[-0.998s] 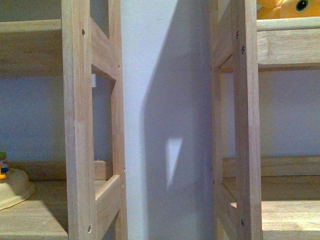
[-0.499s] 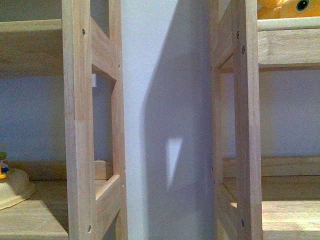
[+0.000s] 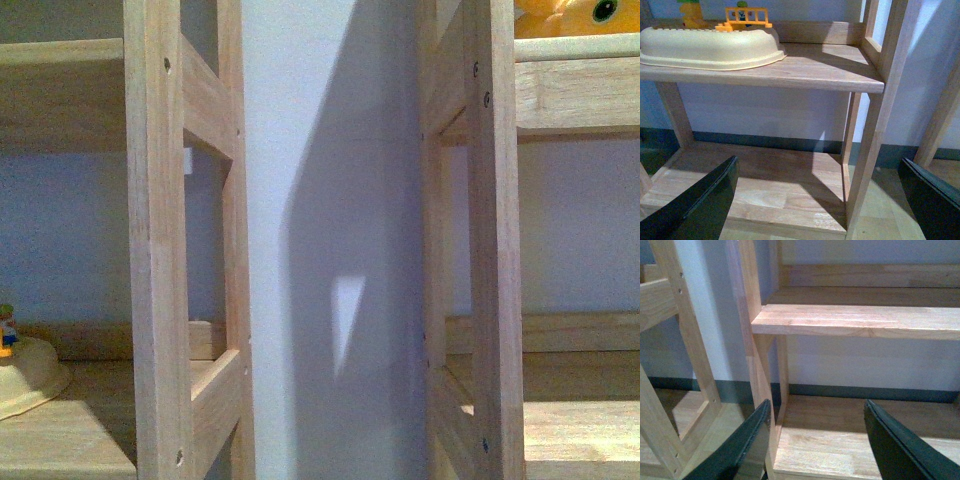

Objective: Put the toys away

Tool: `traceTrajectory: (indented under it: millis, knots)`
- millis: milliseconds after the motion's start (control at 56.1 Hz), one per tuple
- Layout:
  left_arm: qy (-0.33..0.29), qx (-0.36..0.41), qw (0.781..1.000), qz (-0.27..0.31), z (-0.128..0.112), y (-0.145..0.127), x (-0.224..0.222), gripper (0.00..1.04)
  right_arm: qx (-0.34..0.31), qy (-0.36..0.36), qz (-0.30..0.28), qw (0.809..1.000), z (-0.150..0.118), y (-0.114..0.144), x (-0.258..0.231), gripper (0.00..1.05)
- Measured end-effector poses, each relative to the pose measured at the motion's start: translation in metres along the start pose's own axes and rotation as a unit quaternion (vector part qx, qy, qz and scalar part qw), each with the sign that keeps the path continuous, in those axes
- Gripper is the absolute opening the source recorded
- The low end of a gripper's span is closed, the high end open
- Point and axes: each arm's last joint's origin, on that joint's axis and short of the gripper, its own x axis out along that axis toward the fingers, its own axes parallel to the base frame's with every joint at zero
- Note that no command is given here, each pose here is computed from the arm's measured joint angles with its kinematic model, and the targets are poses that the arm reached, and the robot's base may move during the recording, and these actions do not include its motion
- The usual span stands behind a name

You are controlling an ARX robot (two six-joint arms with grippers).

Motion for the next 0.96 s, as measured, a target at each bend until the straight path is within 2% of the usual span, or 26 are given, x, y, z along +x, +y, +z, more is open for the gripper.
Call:
traceTrajectory:
  millis: [107,232,962]
  knots:
    - [0.0,0.0,1.0,0.0,0.0,0.0,0.0,0.98,0.0,0.0,0.0,1.0,0.0,0.0,0.0,0.83]
    - [0.0,0.0,1.0,0.0,0.0,0.0,0.0,0.98,0.0,0.0,0.0,1.0,0.0,0.0,0.0,0.99]
    - [0.0,0.0,1.0,0.0,0.0,0.0,0.0,0.98,0.0,0.0,0.0,1.0,0.0,0.0,0.0,0.98]
